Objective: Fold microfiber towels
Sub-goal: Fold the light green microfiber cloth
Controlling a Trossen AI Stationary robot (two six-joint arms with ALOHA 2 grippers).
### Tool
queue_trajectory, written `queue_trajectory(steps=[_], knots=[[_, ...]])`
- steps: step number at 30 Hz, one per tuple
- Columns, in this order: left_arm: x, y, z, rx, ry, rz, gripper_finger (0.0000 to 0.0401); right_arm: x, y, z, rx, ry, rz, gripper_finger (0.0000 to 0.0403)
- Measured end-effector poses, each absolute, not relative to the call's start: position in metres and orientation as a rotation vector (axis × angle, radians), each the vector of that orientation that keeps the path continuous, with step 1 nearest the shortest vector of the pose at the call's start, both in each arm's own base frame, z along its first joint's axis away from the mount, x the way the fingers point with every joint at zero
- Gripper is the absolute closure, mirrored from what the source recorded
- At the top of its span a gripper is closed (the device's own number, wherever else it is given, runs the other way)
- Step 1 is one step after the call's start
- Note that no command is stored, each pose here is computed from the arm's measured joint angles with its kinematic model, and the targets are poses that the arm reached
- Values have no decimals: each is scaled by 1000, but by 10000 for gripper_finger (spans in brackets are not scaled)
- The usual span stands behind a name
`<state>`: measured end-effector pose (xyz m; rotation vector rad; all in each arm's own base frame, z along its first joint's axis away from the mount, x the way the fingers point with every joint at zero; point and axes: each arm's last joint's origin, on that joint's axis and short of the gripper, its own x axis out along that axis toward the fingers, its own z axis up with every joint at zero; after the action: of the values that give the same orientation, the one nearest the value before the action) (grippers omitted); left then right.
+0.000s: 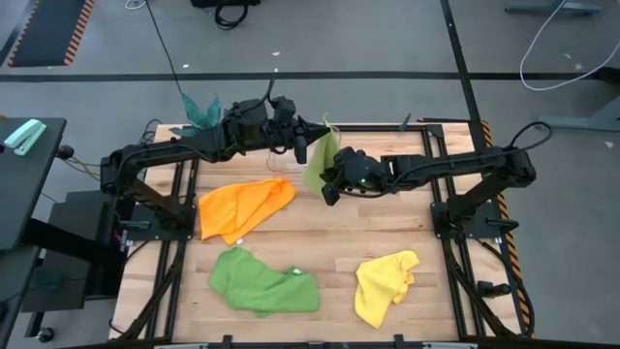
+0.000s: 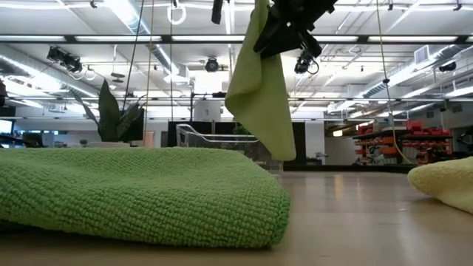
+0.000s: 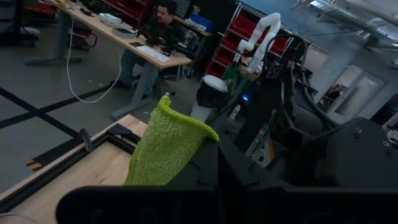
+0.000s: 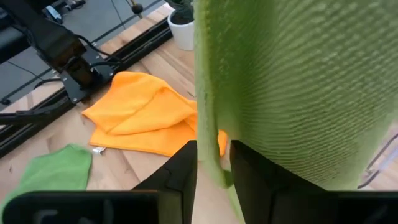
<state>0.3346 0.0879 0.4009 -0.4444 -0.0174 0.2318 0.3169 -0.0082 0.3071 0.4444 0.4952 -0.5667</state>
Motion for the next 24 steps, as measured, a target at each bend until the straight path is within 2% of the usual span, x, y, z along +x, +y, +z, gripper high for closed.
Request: queue_trajectory(steps=[16, 24], knots=[[335, 87, 406, -457, -62, 199, 400, 327, -27, 297, 450, 487, -622, 305], [335, 88, 406, -456, -61, 197, 401, 327, -29, 298, 446, 480, -622, 342]])
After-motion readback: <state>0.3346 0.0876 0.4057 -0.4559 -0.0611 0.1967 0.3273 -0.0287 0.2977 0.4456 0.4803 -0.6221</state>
